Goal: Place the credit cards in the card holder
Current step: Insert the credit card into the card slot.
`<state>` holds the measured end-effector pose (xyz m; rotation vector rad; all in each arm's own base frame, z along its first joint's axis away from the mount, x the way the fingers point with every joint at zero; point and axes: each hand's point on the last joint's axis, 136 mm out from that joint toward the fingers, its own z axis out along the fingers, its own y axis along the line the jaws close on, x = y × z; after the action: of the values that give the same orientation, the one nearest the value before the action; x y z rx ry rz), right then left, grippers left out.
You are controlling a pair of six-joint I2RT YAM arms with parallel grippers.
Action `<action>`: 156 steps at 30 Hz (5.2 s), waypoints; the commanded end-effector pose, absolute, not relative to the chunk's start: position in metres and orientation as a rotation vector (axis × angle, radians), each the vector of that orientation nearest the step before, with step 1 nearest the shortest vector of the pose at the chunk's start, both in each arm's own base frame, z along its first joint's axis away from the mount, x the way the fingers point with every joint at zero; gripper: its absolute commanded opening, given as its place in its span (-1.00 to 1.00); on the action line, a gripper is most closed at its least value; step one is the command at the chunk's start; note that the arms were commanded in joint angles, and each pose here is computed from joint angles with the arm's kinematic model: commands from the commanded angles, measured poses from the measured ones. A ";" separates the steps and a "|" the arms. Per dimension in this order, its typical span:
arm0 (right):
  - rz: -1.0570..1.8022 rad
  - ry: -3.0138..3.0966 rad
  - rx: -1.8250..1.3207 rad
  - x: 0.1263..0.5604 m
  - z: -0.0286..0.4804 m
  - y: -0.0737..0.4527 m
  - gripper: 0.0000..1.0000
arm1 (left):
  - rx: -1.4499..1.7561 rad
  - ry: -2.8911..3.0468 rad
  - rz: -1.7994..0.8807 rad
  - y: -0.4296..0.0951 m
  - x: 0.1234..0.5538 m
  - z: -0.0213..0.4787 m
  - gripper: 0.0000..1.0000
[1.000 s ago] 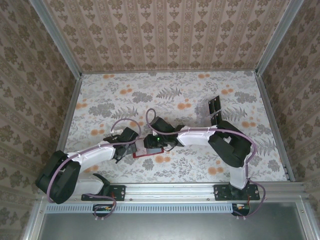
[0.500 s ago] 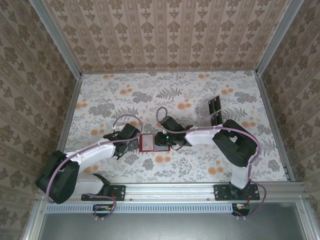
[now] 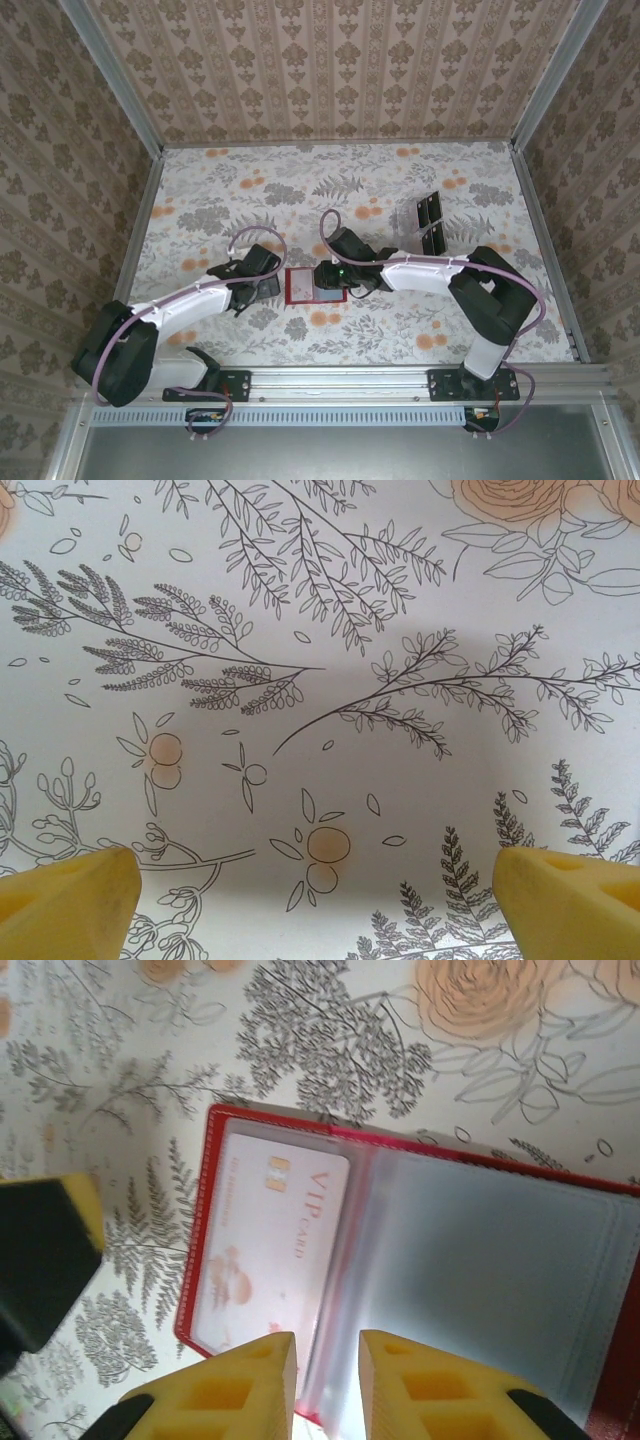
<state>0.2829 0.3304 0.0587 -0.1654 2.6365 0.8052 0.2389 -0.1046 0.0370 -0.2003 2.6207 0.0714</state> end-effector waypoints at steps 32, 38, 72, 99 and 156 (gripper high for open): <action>0.909 2.711 -0.181 0.269 0.032 0.370 -0.70 | -0.162 2.670 0.064 -0.113 0.229 0.016 1.00; 0.921 2.707 -0.200 0.269 0.036 0.375 -0.71 | -0.165 2.670 0.058 -0.114 0.228 0.014 1.00; 0.938 2.684 -0.103 0.265 0.048 0.369 -0.40 | -0.117 2.608 0.032 -0.123 0.273 0.050 1.00; 0.963 2.733 -0.116 0.261 0.026 0.383 -0.40 | -0.137 2.642 0.030 -0.122 0.266 0.028 1.00; 0.877 2.803 -0.164 0.290 0.013 0.372 -0.01 | -0.025 2.585 -0.144 -0.140 0.222 0.050 0.99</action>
<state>0.2973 0.3683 0.0324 -0.2284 2.7367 0.8183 0.2278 -0.1332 0.0511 -0.0284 2.5924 -0.1011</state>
